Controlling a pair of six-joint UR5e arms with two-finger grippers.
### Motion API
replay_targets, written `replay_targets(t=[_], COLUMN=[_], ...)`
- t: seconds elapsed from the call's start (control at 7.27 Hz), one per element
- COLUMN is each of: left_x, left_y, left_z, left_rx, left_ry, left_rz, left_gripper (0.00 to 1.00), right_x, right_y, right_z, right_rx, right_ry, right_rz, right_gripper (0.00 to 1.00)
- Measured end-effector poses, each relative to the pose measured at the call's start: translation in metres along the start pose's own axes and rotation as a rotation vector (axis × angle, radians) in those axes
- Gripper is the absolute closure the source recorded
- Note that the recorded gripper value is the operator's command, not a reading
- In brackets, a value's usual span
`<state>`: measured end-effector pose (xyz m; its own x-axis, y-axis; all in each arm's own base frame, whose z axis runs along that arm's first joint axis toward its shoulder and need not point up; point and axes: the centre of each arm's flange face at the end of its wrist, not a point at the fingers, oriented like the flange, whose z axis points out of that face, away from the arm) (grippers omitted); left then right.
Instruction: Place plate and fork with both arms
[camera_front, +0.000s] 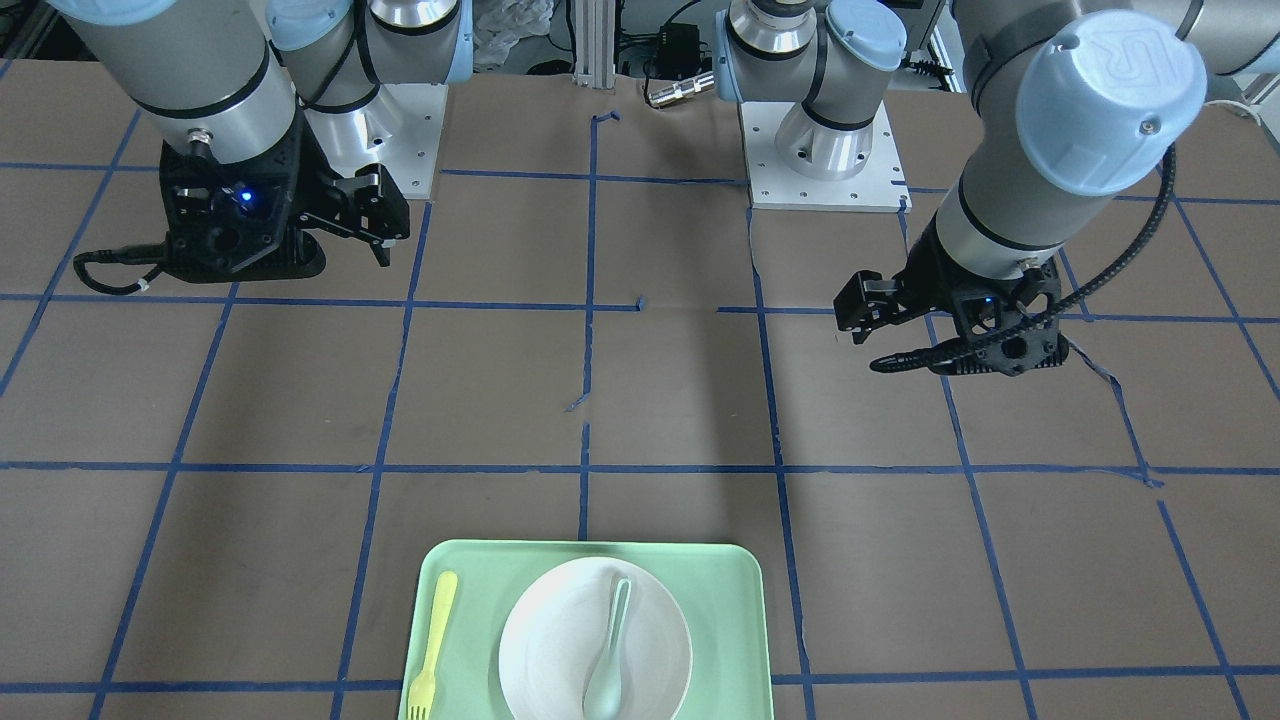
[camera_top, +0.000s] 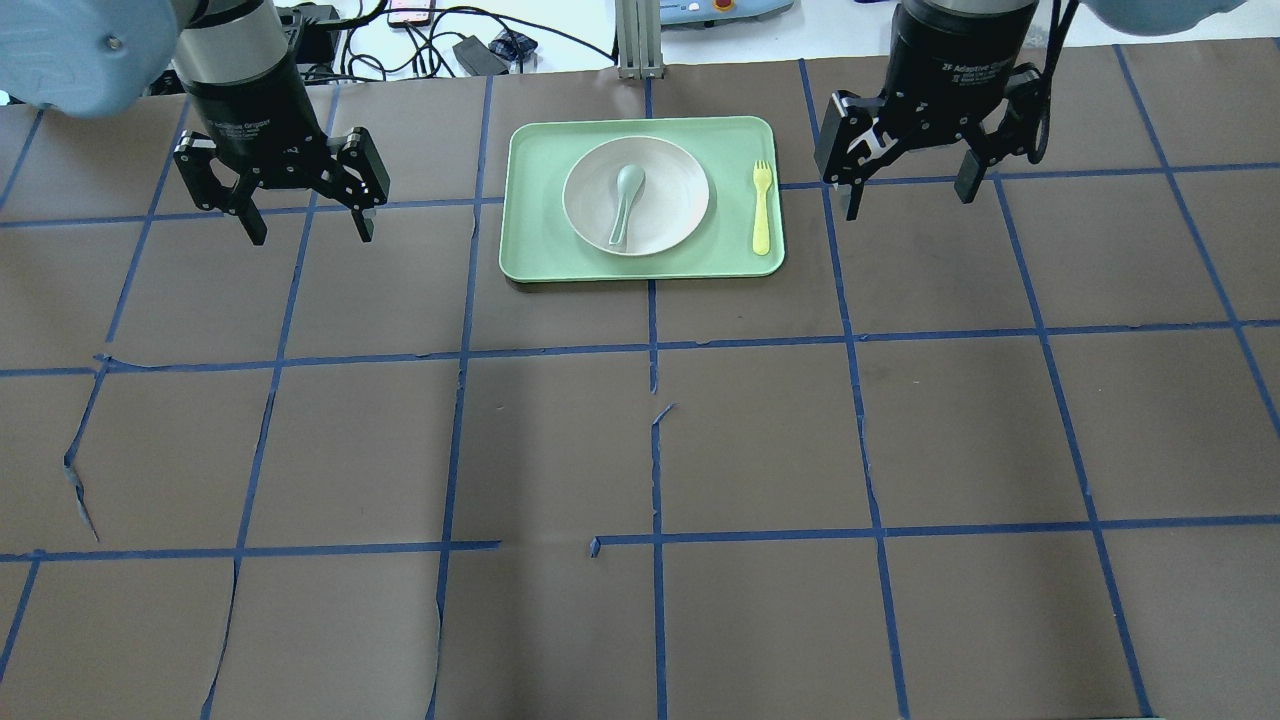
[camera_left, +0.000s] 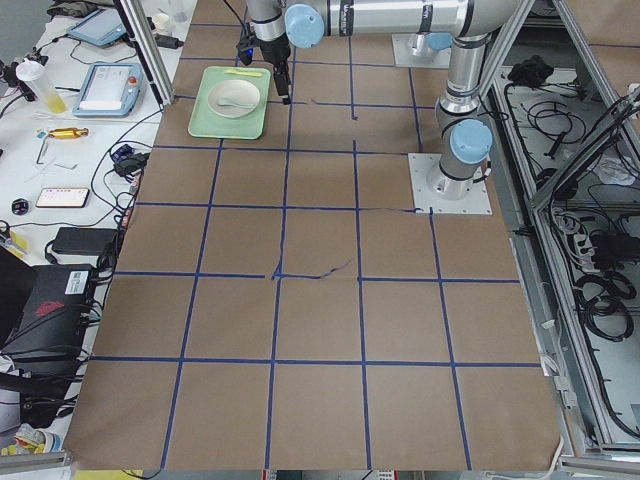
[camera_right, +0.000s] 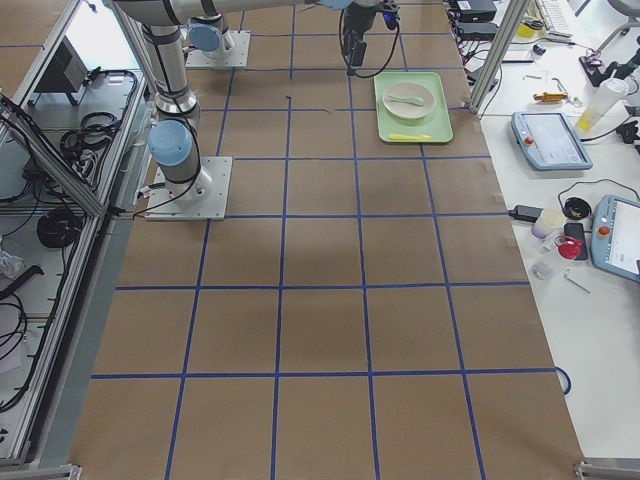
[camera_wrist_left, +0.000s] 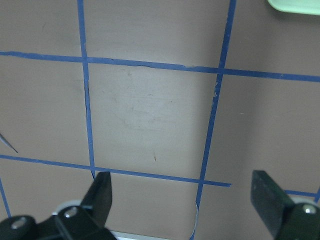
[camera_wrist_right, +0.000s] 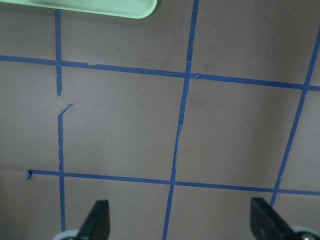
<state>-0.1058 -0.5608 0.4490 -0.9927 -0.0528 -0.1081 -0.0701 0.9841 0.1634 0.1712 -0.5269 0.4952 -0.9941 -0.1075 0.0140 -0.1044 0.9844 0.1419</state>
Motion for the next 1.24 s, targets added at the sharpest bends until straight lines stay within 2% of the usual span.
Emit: replay_targets(t=[0.41, 0.83, 1.24], left_x=[0.007, 0.005, 0.006], left_y=[0.016, 0.030, 0.033], left_z=[-0.016, -0.033, -0.032], left_rx=[0.036, 0.069, 0.066], left_ry=[0.077, 0.082, 0.084], left_rz=[0.117, 0.137, 0.134], left_gripper=[0.00, 0.00, 0.00], right_x=[-0.002, 0.002, 0.003], right_y=[-0.001, -0.002, -0.002], right_z=[0.007, 0.006, 0.005], right_rx=[0.012, 0.016, 0.021], right_ry=[-0.003, 0.042, 0.049], right_rz=[-0.001, -0.004, 0.002], right_gripper=[0.00, 0.00, 0.00])
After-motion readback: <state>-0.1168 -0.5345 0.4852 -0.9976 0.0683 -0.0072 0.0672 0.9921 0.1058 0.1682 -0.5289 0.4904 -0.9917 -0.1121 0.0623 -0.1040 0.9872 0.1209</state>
